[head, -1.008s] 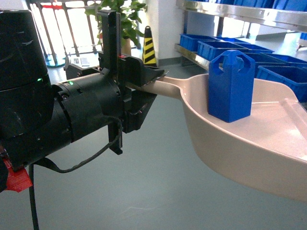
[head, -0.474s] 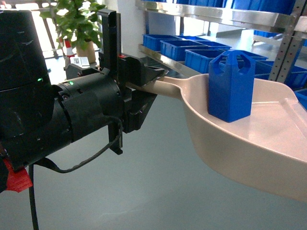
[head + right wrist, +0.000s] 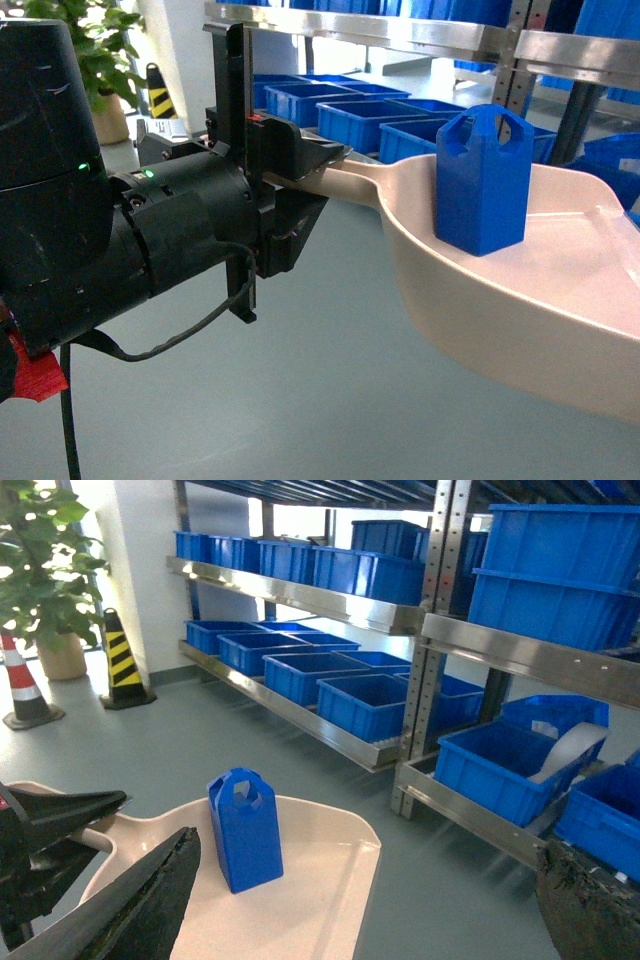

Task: Place part in tray to right shelf

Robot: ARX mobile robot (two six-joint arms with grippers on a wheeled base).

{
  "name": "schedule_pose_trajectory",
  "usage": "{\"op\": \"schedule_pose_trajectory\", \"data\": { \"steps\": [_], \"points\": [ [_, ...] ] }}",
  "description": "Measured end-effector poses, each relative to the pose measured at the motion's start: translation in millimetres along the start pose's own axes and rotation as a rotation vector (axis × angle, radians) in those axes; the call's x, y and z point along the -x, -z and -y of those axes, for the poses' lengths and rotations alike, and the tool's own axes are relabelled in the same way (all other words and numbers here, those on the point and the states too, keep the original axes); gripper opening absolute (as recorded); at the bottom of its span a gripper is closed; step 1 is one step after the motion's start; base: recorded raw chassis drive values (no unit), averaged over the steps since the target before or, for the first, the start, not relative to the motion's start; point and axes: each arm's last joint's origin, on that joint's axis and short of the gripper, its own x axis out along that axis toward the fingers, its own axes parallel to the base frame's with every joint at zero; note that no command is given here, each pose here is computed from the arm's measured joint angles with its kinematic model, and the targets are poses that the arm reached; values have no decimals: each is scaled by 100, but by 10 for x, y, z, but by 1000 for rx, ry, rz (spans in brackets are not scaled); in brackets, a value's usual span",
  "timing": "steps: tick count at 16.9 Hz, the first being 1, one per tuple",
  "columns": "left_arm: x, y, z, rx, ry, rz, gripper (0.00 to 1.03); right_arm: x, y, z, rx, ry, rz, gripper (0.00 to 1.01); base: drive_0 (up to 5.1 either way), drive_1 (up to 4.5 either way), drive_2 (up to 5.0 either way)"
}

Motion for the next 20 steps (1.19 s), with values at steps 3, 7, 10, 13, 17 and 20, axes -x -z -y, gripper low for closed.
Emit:
{"op": "schedule_pose_trajectory", "data": {
  "steps": [3,7,10,13,17,20],
  "points": [
    [0,0,0,0,0,-2,16,0,0,1,0,0,0,98,-161,-161,-161],
    [0,0,0,0,0,0,16,0,-1,1,-1,0,0,98,-168,-168,-168],
    [-1,4,0,0,0,-3,16,0,0,1,0,0,0,98,-147,-147,-147],
    [-1,4,0,0,0,-2,16,-1,1,0,1,0,0,98,-177,-177,-177],
    [0,0,0,0,0,-1,16,-1,0,0,0,0,0,98,-160,-160,-160],
    [-1,6,0,0,0,-3,16,-1,1,0,1,0,0,98,-158,-158,-158]
  ]
}}
